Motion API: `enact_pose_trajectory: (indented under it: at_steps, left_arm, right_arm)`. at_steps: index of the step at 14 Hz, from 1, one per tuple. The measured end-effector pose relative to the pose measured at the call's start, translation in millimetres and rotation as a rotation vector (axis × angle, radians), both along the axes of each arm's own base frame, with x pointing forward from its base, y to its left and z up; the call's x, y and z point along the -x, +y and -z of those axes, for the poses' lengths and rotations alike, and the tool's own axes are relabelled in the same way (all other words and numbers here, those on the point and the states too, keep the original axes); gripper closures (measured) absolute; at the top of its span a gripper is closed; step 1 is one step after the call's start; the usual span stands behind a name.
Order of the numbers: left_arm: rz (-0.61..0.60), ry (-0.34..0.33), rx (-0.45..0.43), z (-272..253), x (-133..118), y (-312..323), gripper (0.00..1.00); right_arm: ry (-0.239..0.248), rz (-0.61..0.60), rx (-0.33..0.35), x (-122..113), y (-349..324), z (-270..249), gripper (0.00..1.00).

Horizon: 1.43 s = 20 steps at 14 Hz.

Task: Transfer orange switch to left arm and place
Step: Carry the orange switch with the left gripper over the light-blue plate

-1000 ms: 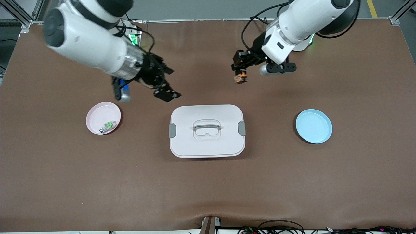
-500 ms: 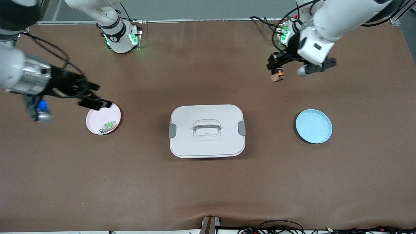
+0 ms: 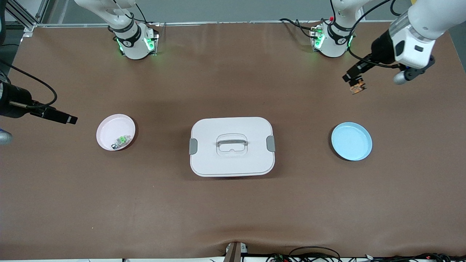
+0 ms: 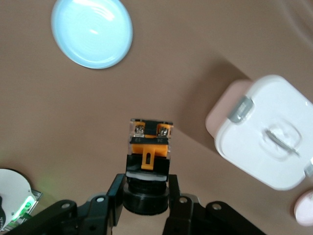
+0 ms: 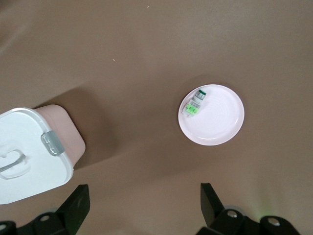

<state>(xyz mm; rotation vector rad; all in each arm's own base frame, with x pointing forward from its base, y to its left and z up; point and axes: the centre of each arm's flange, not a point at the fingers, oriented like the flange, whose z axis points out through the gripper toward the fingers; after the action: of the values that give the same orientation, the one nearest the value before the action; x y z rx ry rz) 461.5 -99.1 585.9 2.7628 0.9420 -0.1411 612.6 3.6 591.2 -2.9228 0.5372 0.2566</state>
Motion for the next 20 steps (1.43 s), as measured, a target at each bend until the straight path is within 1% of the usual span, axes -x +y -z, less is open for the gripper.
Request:
enact_pose_trajectory:
  at_steps: [3,5,7,10,13,15,17,18,20]
  left_arm:
    - [-0.131,-0.022,-0.025,9.9,0.5,53.0,0.60]
    - [-0.192,-0.047,-0.044,33.4,2.0,72.9,0.60]
    - [-0.249,-0.064,-0.064,65.2,6.6,89.4,0.60]
    - [-0.345,-0.073,-0.085,101.8,13.6,117.2,0.60]
    - [-0.449,-0.061,-0.093,124.7,19.9,145.7,0.60]
    - [-0.548,-0.063,-0.091,140.3,17.9,155.3,0.60]
    - [-0.632,-0.064,-0.087,160.7,11.3,151.1,0.60]
    - [-0.660,-0.063,-0.087,172.4,8.5,145.6,0.60]
    - [-0.695,-0.061,-0.091,196.1,7.9,136.3,0.60]
  right_arm:
    - [0.025,-0.018,0.051,-5.9,-2.0,16.6,0.00]
    - [0.031,-0.036,0.060,-7.2,-10.0,21.2,0.00]
    - [0.030,-0.080,0.057,-5.3,-32.1,21.6,0.00]
    - [0.052,-0.106,0.091,-1.0,-52.6,23.6,0.00]
    - [0.054,-0.119,0.103,-0.5,-55.8,23.7,0.00]
    - [0.040,-0.145,0.104,-1.5,-60.0,23.0,0.00]
    - [0.010,-0.210,0.113,-3.1,-74.9,21.4,0.00]
    - [-0.001,-0.241,0.116,-2.9,-85.1,20.8,0.00]
    - [-0.018,-0.265,0.116,-1.8,-104.0,19.8,0.00]
